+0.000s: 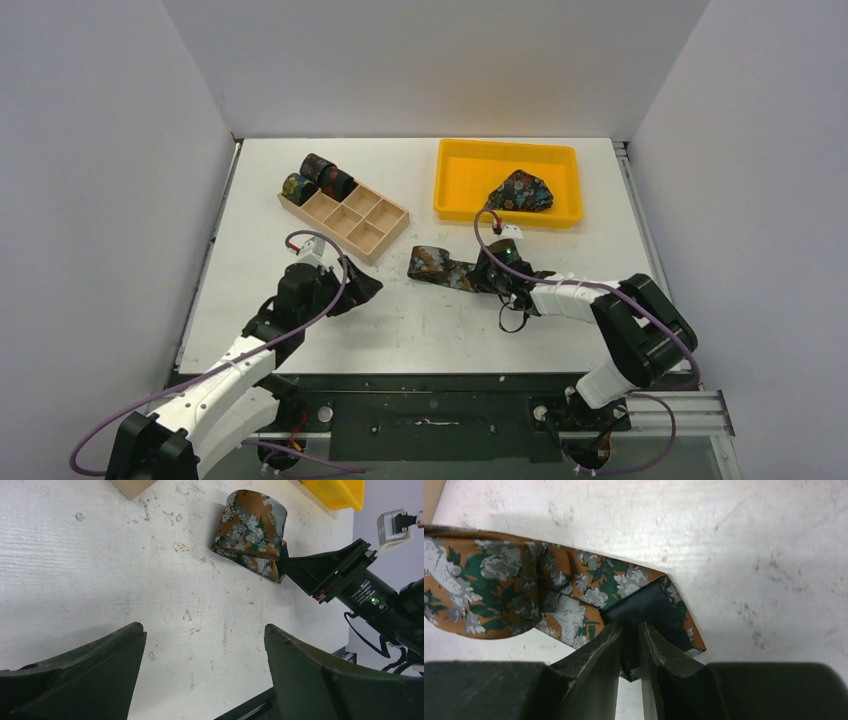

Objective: Roll the ties
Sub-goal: Roll the tie at the center of the board.

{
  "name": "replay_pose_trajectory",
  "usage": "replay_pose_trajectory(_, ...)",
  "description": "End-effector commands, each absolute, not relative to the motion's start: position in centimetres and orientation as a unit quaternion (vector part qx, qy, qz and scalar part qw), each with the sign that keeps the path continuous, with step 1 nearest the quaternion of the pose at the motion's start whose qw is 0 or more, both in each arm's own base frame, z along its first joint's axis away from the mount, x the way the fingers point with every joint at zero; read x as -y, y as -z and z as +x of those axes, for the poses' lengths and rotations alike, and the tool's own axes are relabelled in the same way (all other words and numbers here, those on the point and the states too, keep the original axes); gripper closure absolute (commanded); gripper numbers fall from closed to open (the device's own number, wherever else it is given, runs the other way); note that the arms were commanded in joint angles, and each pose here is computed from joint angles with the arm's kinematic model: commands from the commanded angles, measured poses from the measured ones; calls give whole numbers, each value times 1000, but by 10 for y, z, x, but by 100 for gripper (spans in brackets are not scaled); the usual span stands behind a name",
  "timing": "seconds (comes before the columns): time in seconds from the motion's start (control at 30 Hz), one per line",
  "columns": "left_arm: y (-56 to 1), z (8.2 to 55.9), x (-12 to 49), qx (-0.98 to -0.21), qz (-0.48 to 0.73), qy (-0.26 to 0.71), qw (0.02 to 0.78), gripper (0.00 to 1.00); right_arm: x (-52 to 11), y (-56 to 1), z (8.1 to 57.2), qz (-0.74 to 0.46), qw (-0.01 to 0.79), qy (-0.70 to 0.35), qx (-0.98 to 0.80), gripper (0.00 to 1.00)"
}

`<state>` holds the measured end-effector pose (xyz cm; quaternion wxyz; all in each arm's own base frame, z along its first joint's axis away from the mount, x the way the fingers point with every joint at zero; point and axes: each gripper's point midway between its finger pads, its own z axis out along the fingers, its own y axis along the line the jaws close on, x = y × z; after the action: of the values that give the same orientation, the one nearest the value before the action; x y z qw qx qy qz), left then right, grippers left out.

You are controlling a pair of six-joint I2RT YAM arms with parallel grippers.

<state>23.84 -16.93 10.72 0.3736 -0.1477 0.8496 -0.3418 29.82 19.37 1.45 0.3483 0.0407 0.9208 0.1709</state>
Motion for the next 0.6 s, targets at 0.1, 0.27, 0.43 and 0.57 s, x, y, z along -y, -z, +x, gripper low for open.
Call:
replay_pose_trajectory(0.1,-126,243,167,-834,-150,349,400,13,-167,25,306,51,305,-88,-947,78)
replay_pose_trajectory(0.27,-124,243,163,-838,-151,334,404,14,-168,23,323,73,323,-82,-940,77)
replay_pose_trajectory(0.43,-124,247,150,-847,-158,292,416,14,-182,8,346,72,338,-93,-934,72)
replay_pose_trajectory(0.57,-128,248,138,-850,-162,260,428,9,-185,-20,356,69,361,-102,-924,61)
